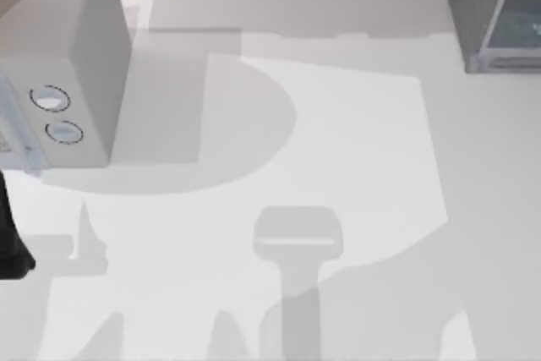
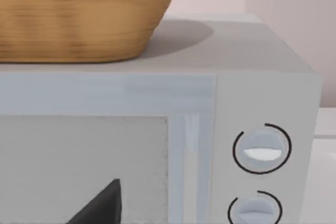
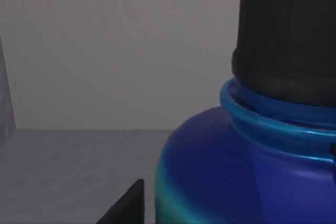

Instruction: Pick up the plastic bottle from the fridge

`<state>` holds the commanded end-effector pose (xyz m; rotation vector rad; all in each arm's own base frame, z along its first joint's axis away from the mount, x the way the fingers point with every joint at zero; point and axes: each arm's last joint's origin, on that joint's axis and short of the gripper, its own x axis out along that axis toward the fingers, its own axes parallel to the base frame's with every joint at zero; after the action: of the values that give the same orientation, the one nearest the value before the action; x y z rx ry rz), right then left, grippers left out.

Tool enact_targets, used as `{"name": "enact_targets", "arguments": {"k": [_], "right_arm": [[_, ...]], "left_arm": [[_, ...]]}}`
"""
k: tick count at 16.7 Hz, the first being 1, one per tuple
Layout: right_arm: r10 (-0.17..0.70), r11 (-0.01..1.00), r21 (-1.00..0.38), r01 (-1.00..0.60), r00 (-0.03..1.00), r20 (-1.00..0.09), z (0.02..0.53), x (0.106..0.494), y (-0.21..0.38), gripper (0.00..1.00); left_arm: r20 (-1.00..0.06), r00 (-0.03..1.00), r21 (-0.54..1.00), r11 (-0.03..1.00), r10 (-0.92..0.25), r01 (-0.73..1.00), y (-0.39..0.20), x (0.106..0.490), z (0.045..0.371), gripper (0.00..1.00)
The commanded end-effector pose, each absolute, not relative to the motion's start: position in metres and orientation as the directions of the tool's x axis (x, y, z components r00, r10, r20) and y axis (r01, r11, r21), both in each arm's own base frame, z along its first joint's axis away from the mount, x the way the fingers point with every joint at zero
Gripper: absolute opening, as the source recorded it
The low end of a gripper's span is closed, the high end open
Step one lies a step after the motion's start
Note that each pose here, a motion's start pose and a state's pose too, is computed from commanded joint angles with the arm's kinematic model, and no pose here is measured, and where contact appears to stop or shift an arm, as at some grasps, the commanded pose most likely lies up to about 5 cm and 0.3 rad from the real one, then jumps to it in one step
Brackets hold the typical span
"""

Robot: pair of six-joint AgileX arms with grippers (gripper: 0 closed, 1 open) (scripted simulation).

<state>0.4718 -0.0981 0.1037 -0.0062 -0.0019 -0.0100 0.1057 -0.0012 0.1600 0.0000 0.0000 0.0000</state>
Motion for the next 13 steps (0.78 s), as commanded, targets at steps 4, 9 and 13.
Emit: {"name": "enact_targets", "arguments": {"k": [4, 9, 13], "right_arm": [[-0.01, 1.0, -0.006, 0.01, 1.0, 0.002, 0.1037, 0.4718, -0.0981, 0.4], [-0.01, 1.0, -0.006, 0.01, 1.0, 0.002, 0.1037, 0.4718, -0.0981, 0.02], [-0.01, 1.0, -0.006, 0.01, 1.0, 0.002, 0.1037, 0.4718, -0.0981, 0.0]], "left_arm": [[0.0, 1.0, 0.0, 1.0, 0.0, 0.0, -0.0012, 0.1057, 0.16, 1.0], [0.0, 1.0, 0.0, 1.0, 0.0, 0.0, -0.0012, 0.1057, 0.16, 1.0], [0.0, 1.0, 0.0, 1.0, 0.0, 0.0, -0.0012, 0.1057, 0.16, 1.0]]}}
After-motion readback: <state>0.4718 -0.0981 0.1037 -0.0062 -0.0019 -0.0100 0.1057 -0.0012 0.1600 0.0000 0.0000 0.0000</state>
